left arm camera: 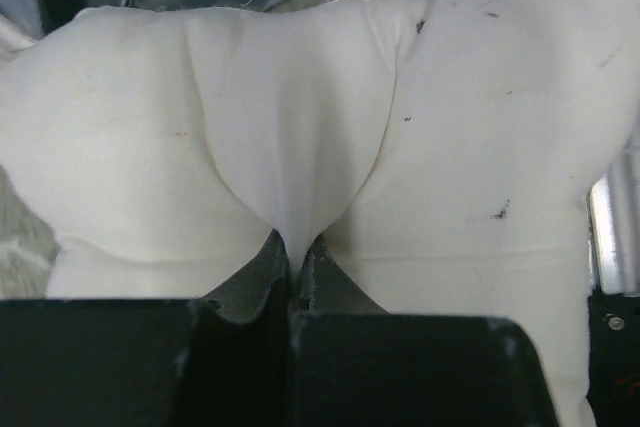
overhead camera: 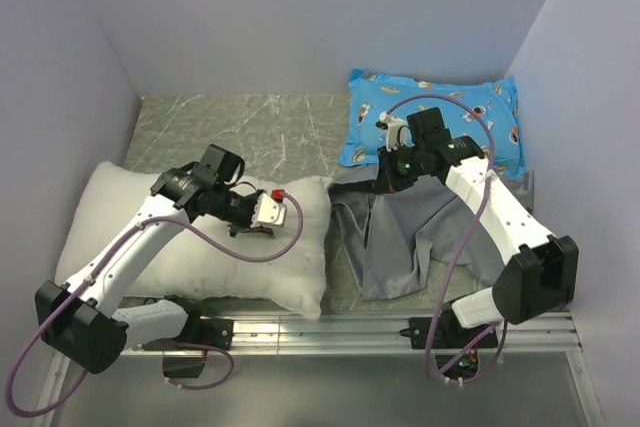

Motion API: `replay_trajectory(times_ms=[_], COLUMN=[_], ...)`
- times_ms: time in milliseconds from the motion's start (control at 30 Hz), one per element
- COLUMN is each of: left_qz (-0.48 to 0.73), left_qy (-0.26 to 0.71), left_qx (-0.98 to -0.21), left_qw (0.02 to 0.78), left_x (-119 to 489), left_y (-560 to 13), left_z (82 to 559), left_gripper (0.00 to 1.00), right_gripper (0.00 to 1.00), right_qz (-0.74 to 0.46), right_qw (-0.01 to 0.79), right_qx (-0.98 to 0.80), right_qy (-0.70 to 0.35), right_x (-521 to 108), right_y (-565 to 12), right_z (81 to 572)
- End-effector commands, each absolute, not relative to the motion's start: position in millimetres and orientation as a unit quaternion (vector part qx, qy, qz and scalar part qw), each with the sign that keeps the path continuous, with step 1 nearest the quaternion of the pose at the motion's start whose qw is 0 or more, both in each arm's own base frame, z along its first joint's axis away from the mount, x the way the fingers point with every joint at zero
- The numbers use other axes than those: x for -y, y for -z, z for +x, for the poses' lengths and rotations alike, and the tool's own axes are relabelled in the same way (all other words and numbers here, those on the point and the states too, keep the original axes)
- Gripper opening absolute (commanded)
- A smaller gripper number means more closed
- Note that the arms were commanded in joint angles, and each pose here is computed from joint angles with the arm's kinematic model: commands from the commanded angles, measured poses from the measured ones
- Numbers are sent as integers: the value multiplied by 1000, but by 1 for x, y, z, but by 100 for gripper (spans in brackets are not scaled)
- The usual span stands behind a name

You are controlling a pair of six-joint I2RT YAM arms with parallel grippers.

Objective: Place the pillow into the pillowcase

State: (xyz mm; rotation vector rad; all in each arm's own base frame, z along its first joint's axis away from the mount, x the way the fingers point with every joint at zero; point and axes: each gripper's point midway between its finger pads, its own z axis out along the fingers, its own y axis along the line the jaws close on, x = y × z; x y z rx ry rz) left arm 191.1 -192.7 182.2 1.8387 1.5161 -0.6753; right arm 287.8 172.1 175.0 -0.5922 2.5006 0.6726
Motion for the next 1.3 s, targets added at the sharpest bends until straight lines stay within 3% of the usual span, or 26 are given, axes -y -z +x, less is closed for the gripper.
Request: replay_trajectory(times_ms=[0, 233, 333, 533, 700, 800, 833, 967, 1067, 1133, 1200, 1267], left_qz=[731, 757, 752, 729, 733, 707, 688, 631, 666, 691, 693, 693], left_qy=[322, 346, 339, 324, 319, 315, 302, 291, 296, 301, 325, 359], left_qx=[-507, -471, -468, -452, -423, -445, -439, -516, -510, -487, -482, -491], left_qw=[324, 293, 316, 400, 426, 451, 493, 500, 457, 442, 427, 388], left_x=[220, 241, 258, 304, 336, 347, 354, 336, 327, 322, 322, 318], left_y=[-212, -201, -201, -234, -252, -253, -266, -239, -201, -185, -178, -170], left_z=[156, 115, 124, 170, 201, 227, 247, 300, 294, 282, 271, 260], left_gripper=[0, 0, 0, 0, 0, 0, 0, 0, 0, 0, 0, 0], right_gripper=[0, 0, 0, 0, 0, 0, 0, 0, 1, 15, 41, 55], right_qz=[-240, -242, -252, -276, -292, -299, -298, -290, -266, -240, -219, -205], right_qw=[265, 295, 296, 278, 264, 253, 251, 252, 258, 247, 224, 224], right_qx=[-886, -872, -864, -857, -850, -851, -853, -871, -894, -916, -932, -941], right_qy=[-296, -306, -319, -336, -350, -350, -346, -307, -253, -206, -181, -149], right_x=[-190, -191, -192, -191, -193, -192, -190, -178, -165, -152, -145, -134], right_y=[-201, -222, -226, -222, -220, -213, -208, -191, -174, -157, -142, -138], right_z=[278, 274, 266, 243, 230, 224, 222, 228, 245, 259, 263, 266])
